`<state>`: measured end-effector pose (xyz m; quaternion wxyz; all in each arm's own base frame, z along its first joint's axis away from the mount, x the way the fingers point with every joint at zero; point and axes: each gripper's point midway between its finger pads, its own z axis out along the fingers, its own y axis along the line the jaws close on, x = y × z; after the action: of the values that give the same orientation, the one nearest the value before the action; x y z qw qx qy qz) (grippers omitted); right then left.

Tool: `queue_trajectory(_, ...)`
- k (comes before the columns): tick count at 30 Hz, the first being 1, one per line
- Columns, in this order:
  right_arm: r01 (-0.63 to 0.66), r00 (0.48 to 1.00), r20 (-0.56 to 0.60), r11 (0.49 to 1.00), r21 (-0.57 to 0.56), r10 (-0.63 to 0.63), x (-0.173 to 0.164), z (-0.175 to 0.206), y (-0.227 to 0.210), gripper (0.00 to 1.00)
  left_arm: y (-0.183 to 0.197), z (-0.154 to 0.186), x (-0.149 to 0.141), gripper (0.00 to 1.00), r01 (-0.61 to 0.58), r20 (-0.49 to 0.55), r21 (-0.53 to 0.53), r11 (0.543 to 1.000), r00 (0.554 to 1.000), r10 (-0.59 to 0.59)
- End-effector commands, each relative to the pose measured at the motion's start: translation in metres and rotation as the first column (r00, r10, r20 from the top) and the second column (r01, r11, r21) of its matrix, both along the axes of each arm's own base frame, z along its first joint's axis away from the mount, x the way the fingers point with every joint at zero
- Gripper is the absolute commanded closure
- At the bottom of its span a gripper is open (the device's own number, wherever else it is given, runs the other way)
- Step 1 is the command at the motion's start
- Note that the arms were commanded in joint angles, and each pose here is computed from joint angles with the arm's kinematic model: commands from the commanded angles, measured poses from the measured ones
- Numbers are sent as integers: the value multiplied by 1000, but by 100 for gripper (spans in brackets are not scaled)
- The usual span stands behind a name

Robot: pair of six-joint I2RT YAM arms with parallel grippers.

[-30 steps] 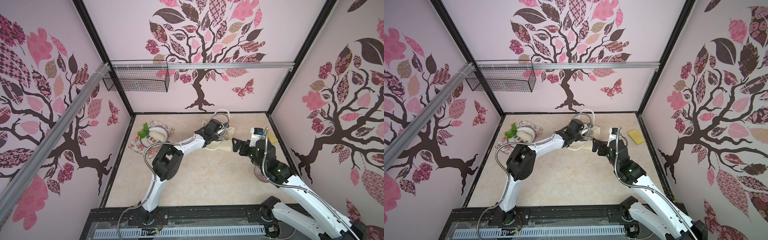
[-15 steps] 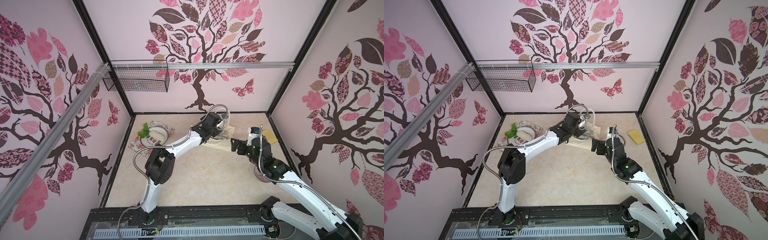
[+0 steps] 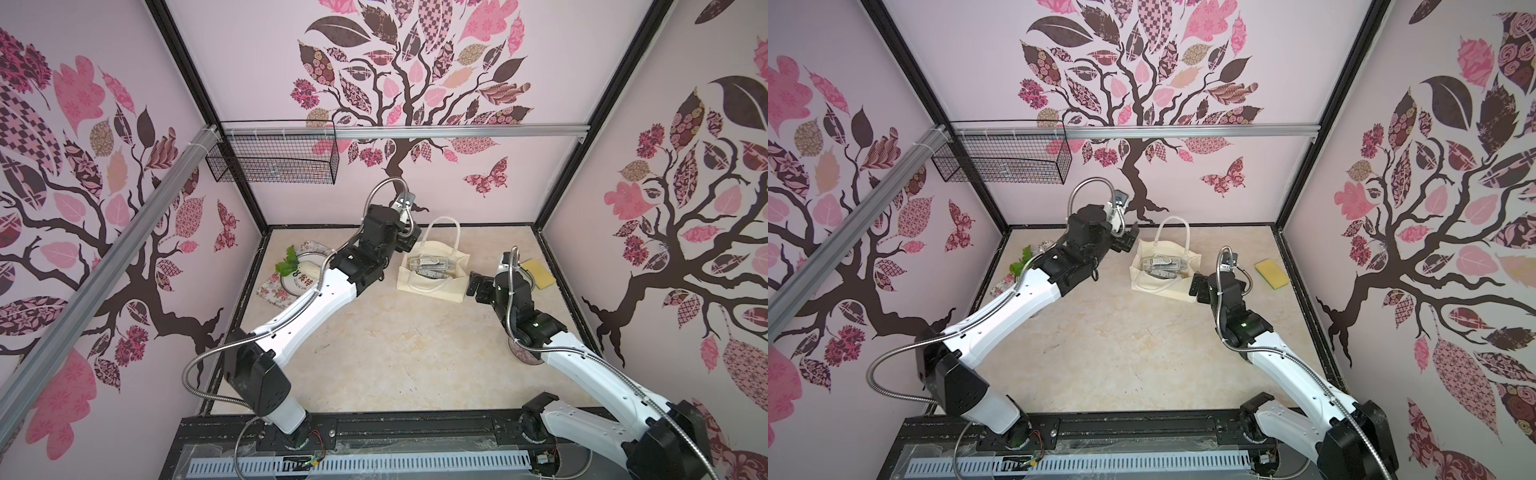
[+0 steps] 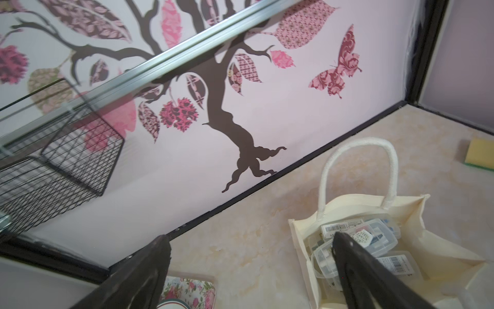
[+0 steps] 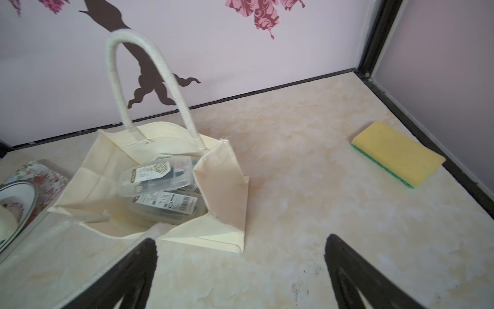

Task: Put the compass set into the canvas bag
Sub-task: Reset both arms

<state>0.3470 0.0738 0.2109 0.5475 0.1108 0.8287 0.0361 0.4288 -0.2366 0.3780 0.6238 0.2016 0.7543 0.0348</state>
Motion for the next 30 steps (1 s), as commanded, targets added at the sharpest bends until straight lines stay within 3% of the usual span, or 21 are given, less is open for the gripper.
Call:
queue_trajectory(1,108,994,19,993,-44,-107,8,-15,-25,0,43,-25,-15,3,-131,-56,-13,991,990,130)
queue_trajectory(5,145,989,33,987,-62,-144,17,-32,-38,0,104,-47,-38,3,-311,-84,34,950,946,313)
queue_trajectory(9,199,980,18,979,-50,-198,29,-52,-62,0,155,-77,-59,3,-420,-136,29,907,897,420)
queue_trajectory(14,257,967,32,961,-106,-255,39,-68,-91,0,222,-114,-75,3,-613,-67,-25,789,789,611)
queue_trajectory(18,237,966,128,967,-97,-224,49,-60,-94,0,265,-154,-71,3,-707,-115,-102,700,707,698)
queue_trajectory(20,230,971,96,964,-135,-219,53,-62,-94,0,281,-174,-69,3,-739,-132,-105,666,674,727)
queue_trajectory(26,261,965,89,934,-243,-247,44,-84,-107,0,306,-214,-58,3,-758,-102,-101,644,652,751)
queue_trajectory(28,234,969,133,948,-217,-209,43,-88,-101,0,306,-223,-53,3,-731,-72,-133,669,680,730)
queue_trajectory(30,191,971,182,960,-203,-155,43,-90,-93,0,300,-239,-44,3,-704,-126,-120,700,711,692)
